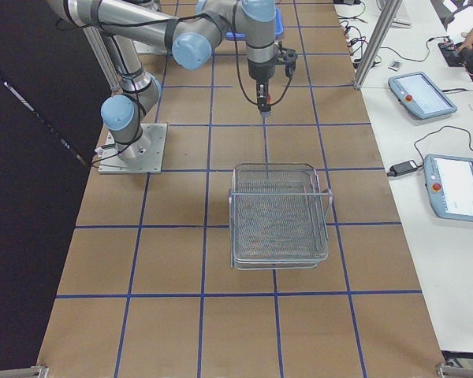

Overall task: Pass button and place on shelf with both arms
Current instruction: 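Carry the button with the right gripper into the mesh basket while the left arm retracts, then open the right gripper and raise it away from the basket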

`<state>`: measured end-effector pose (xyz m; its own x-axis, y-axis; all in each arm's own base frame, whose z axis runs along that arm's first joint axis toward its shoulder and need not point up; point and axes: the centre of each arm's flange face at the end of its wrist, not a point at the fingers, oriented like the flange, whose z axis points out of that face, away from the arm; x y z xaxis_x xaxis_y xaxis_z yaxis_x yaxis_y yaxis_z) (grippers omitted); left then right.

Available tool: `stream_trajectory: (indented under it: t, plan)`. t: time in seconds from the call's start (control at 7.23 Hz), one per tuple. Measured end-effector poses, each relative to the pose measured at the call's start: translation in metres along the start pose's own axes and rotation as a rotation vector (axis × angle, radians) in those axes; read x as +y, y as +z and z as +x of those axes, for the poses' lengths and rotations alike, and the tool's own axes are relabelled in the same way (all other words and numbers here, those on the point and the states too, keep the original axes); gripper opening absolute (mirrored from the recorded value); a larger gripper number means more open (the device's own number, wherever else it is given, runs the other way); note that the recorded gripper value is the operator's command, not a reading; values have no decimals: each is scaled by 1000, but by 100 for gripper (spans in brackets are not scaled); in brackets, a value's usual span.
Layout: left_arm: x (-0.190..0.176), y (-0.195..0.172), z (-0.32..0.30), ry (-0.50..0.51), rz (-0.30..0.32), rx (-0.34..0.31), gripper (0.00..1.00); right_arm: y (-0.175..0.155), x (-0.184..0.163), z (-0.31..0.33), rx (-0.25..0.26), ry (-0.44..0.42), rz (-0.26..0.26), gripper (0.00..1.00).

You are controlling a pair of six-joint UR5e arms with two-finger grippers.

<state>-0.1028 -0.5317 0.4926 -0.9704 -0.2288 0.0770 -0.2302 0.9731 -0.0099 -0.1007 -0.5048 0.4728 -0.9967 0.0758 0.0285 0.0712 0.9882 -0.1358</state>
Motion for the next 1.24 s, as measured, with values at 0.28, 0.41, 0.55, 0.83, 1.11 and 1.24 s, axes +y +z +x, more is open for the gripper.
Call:
stream_trajectory:
  t: [0.28, 0.41, 0.55, 0.83, 1.11, 1.24]
  plan:
    - [16, -8, 25, 12, 1, -82, 100, 48, -19, 75, 9, -39, -13, 27]
    - [27, -12, 31, 67, 6, -89, 100, 64, -23, 95, 12, -50, -15, 30]
    - [37, -19, 33, 138, 9, -88, 100, 76, -23, 108, 9, -52, -25, 33]
    - [44, -27, 24, 185, -7, -44, 100, 93, -22, 127, 6, -49, -44, 95]
    - [40, -31, 11, 206, -9, -28, 100, 93, -22, 130, 7, -50, -43, 100]
    - [40, -32, 9, 210, -6, -27, 100, 88, -23, 130, 12, -49, -40, 100]
